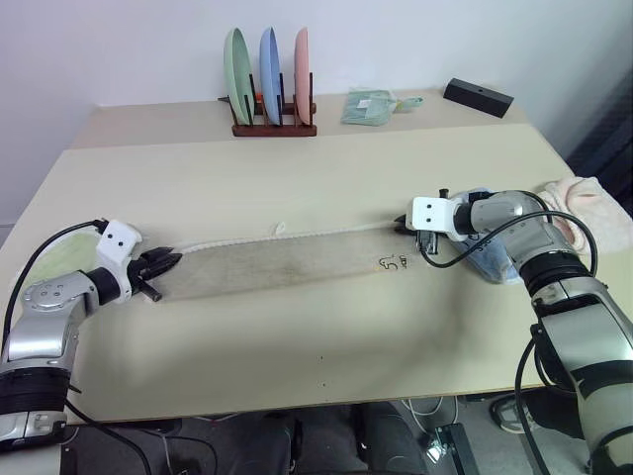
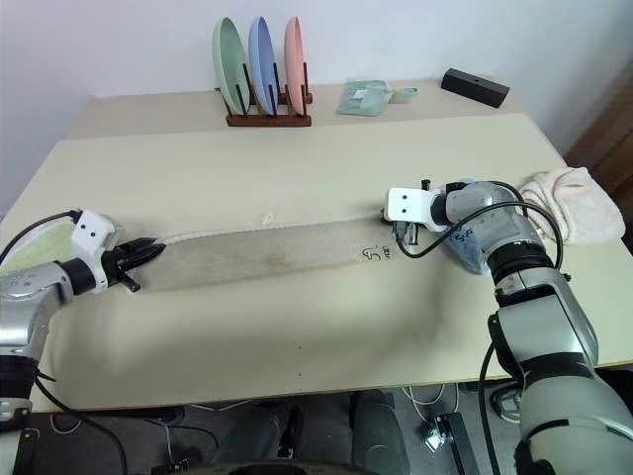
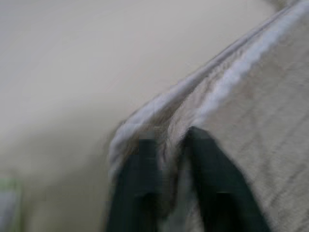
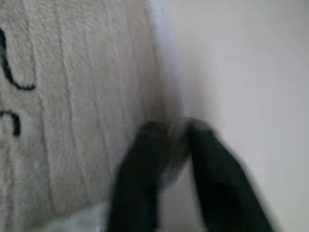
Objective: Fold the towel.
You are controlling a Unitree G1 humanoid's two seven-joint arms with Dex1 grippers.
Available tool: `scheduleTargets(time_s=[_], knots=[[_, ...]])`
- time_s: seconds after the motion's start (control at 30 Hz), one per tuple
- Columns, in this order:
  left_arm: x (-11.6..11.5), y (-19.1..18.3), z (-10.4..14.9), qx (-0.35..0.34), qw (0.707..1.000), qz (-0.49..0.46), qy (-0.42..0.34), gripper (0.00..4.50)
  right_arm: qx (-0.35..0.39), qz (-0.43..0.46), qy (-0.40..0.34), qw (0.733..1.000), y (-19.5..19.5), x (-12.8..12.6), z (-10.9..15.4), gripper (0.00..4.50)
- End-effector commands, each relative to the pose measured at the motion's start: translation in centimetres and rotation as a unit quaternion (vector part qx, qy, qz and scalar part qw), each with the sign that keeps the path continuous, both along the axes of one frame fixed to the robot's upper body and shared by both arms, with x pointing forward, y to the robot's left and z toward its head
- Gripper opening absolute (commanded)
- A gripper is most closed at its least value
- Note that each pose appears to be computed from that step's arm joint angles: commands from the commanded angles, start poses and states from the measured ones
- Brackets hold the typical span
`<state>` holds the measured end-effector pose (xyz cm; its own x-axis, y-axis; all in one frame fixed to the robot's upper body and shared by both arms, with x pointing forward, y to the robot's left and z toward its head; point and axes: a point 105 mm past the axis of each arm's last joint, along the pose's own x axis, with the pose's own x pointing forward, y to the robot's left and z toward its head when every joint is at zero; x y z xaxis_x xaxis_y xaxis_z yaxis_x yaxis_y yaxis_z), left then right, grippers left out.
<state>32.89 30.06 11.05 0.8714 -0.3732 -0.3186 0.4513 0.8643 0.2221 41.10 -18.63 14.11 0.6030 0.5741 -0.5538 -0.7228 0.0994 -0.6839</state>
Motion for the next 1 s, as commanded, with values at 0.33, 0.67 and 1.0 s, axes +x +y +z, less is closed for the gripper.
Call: scheduleTargets(time_s=[0.33, 0.67, 1.0], knots=[[0.1, 1.3, 5.7, -0.022, 0.982, 0.097, -0.158, 3.98, 0.155, -0.099, -0.100, 0.978, -3.7, -1.4, 7.8, 4.14], [-1.7, -11.3, 5.6, -0.067, 0.981, -0.114, -0.139, 4.01, 0.403, -0.143, 0.172, 0.887, -1.4, -12.7, 3.8, 4.48], [-5.2, -20.7, 4.7, -0.134, 0.941, -0.299, -0.091, 4.01, 0.563, -0.335, 0.306, 0.690, 0.6, -13.9, -2.6, 4.48]])
